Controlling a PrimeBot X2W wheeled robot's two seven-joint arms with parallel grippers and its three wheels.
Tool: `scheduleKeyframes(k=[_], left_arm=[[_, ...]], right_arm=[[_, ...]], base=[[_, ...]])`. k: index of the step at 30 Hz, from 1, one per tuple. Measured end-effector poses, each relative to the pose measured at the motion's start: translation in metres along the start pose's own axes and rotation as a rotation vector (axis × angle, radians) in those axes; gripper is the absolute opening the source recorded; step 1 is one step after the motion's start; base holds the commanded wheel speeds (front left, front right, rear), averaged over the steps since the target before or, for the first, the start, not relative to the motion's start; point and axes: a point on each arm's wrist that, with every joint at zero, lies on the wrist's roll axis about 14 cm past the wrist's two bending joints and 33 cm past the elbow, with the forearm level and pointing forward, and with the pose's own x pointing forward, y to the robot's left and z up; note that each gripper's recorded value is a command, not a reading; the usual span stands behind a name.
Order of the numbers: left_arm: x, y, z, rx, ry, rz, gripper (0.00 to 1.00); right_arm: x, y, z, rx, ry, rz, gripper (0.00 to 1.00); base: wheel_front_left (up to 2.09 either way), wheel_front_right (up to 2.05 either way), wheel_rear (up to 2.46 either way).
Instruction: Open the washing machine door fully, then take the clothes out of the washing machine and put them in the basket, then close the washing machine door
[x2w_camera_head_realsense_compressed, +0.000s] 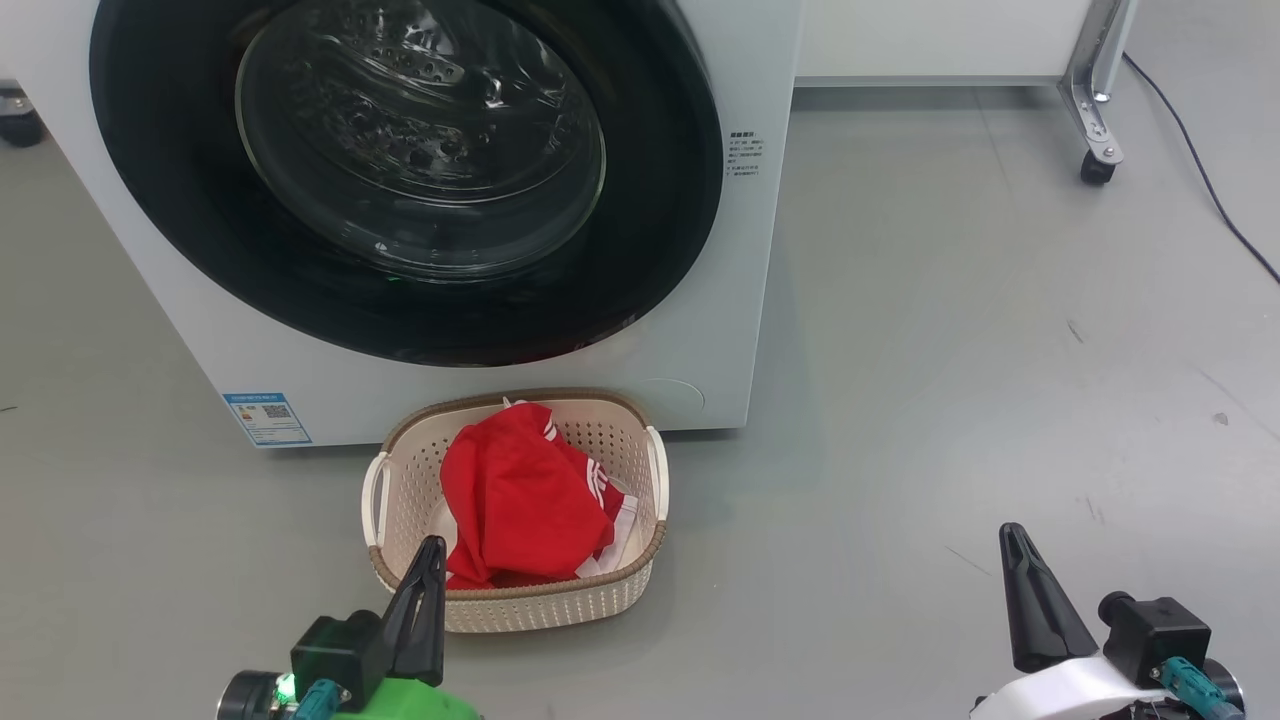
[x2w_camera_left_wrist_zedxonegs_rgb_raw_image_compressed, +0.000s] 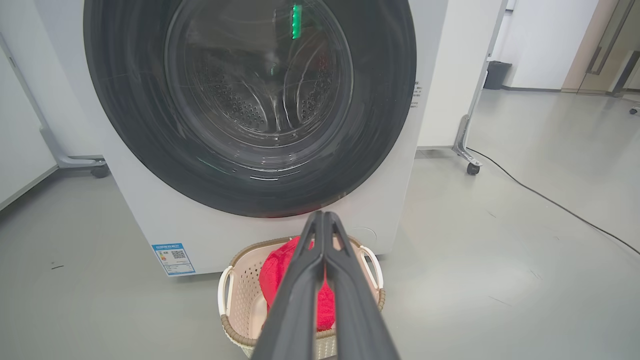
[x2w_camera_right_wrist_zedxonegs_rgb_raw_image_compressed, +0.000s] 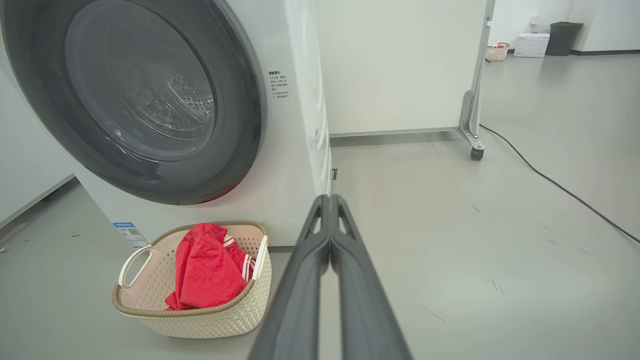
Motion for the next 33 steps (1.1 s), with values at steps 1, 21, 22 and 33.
scheduleKeyframes(k=[1, 21, 22, 33], left_arm=[[0.000, 0.000, 0.000, -0.010, 0.000, 0.002, 0.00], [0.004, 0.017, 0.001, -0.305, 0.035, 0.066, 0.00], [0.004, 0.018, 0.001, -0.317, 0.035, 0.070, 0.00], [0.005, 0.029, -0.002, -0.473, 0.061, 0.100, 0.00]], right_arm=[[0.000, 0.000, 0.000, 0.010, 0.001, -0.001, 0.00], [0.003, -0.014, -0.003, 0.296, 0.041, -0.068, 0.00], [0.004, -0.015, -0.003, 0.309, 0.042, -0.073, 0.00], [0.009, -0.025, -0.001, 0.463, 0.055, -0.101, 0.00]], base=[[0.00, 0.00, 0.00], [0.00, 0.00, 0.00], [0.00, 0.00, 0.00], [0.00, 0.00, 0.00]])
